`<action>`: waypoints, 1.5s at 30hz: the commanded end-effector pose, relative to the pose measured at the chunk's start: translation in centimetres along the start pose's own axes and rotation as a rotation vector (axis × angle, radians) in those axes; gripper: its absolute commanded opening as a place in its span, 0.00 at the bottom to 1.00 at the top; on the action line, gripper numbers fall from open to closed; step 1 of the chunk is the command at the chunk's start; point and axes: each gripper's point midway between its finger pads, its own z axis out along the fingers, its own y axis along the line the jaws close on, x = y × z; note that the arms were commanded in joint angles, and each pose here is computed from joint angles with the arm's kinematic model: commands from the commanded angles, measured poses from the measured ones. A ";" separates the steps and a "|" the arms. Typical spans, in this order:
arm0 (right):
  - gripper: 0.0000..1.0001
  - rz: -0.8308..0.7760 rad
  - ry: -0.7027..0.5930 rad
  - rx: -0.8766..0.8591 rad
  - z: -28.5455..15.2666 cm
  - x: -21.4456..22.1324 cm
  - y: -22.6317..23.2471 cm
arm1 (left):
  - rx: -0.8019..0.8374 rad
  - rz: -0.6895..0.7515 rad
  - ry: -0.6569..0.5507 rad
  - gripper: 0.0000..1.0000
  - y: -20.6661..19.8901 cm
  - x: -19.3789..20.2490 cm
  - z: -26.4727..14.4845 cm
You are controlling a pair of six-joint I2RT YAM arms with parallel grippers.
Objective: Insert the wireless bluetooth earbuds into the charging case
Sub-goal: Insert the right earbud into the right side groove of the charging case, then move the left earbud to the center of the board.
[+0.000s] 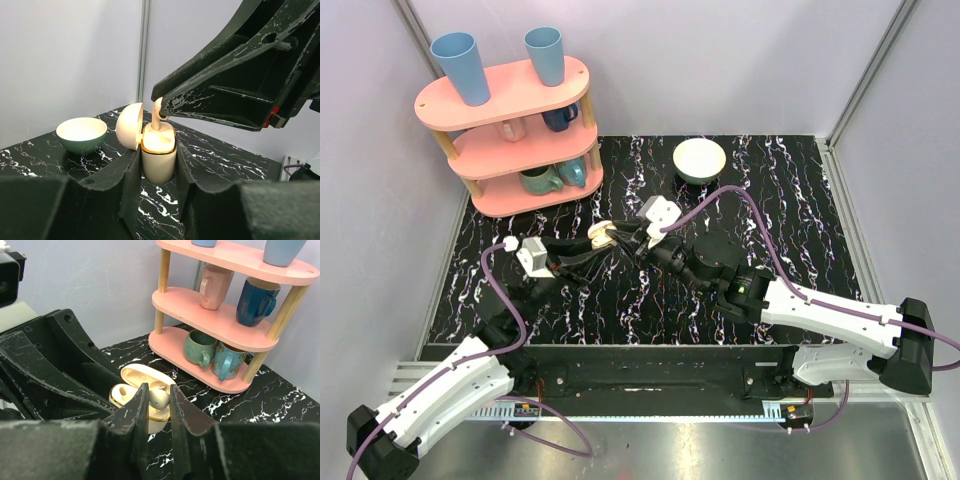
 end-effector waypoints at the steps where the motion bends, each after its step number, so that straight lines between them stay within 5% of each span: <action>1: 0.00 -0.046 0.052 -0.070 -0.1 0.4 1.5 | -0.019 0.021 -0.129 0.00 0.0 -4.0 0.5; 10: 0.04 -0.038 0.083 -0.080 0.9 1.1 1.9 | 0.014 0.034 -0.118 0.00 -0.5 -3.7 0.5; 14: 0.15 -0.023 0.073 -0.049 1.1 0.9 1.5 | 0.023 0.037 -0.110 0.00 -0.6 -3.5 0.4; 19: 0.46 -0.007 0.018 -0.016 0.5 -0.8 0.8 | -0.019 0.047 -0.076 0.00 0.2 -2.5 0.1; 23: 0.59 0.017 -0.039 0.002 0.2 -2.3 0.4 | -0.038 0.053 -0.064 0.00 0.6 -1.8 -0.1; 32: 0.66 0.094 -0.188 0.049 -1.8 -7.1 -1.0 | -0.051 0.069 -0.040 0.00 0.9 -1.4 -0.1; 38: 0.74 0.178 -0.219 0.263 -3.7 -7.5 -4.9 | -0.064 0.094 -0.036 0.00 1.1 -1.9 -0.3; 41: 0.76 0.229 -0.165 0.535 -4.9 -5.2 -9.7 | -0.076 0.124 -0.035 0.00 1.2 -2.7 -0.7; 45: 0.80 0.421 -0.059 0.615 -5.5 -0.8 -13.9 | -0.107 0.175 -0.028 0.00 1.5 -3.8 -1.4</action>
